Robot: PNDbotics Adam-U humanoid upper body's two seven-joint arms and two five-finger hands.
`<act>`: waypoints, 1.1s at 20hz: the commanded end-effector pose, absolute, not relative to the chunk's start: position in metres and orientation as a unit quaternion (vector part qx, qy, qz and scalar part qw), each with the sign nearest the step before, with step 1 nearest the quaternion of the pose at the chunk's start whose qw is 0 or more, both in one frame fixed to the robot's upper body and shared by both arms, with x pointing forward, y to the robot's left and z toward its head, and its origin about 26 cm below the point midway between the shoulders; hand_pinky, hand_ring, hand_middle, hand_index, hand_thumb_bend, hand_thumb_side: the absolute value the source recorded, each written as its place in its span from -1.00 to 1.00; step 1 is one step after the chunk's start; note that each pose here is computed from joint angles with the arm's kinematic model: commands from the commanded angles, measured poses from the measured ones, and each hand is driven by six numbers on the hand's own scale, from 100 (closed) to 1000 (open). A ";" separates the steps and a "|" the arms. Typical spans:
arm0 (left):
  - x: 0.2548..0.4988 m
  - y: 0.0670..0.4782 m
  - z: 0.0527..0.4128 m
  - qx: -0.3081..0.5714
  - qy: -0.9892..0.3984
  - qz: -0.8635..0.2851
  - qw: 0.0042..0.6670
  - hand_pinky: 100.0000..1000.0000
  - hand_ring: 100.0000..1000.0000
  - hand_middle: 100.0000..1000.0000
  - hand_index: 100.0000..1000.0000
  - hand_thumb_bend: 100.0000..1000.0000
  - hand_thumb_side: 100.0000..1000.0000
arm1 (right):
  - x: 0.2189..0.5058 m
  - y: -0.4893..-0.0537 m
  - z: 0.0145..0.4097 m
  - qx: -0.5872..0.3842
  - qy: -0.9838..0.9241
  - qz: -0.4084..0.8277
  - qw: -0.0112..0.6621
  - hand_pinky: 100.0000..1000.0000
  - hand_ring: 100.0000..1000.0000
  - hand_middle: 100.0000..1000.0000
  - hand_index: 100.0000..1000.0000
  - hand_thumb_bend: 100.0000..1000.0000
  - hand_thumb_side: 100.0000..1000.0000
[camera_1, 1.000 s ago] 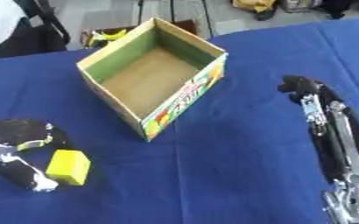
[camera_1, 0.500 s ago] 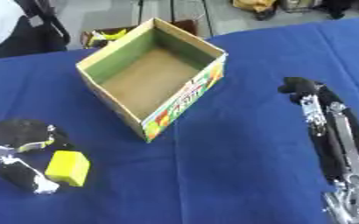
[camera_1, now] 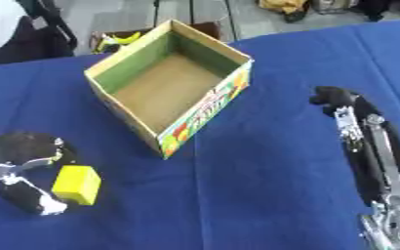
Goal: Pick up objects on the table and place them in the box.
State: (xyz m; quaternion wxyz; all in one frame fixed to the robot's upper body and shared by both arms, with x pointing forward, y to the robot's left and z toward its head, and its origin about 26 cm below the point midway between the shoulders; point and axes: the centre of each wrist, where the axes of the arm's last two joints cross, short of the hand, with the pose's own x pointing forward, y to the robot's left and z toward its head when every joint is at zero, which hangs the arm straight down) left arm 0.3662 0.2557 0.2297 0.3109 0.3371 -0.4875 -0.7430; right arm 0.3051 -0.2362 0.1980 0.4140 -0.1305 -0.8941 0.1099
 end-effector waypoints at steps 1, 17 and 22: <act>0.362 0.257 0.242 0.357 -0.500 -0.731 0.297 -1.00 -0.80 0.00 0.32 -0.36 0.12 | 0.302 -0.238 0.205 -0.134 -0.899 0.109 0.403 0.72 0.80 0.25 0.54 -1.00 0.85; 0.350 0.256 0.263 0.395 -0.556 -0.677 0.276 -1.00 -1.00 -0.13 0.12 -1.00 0.30 | 0.302 -0.238 0.204 -0.136 -0.897 0.106 0.408 0.72 0.80 0.24 0.53 -1.00 0.84; 0.344 0.256 0.272 0.402 -0.581 -0.653 0.272 -1.00 -1.00 -0.16 0.07 -1.00 0.24 | 0.302 -0.238 0.204 -0.136 -0.896 0.105 0.408 0.72 0.80 0.24 0.53 -1.00 0.84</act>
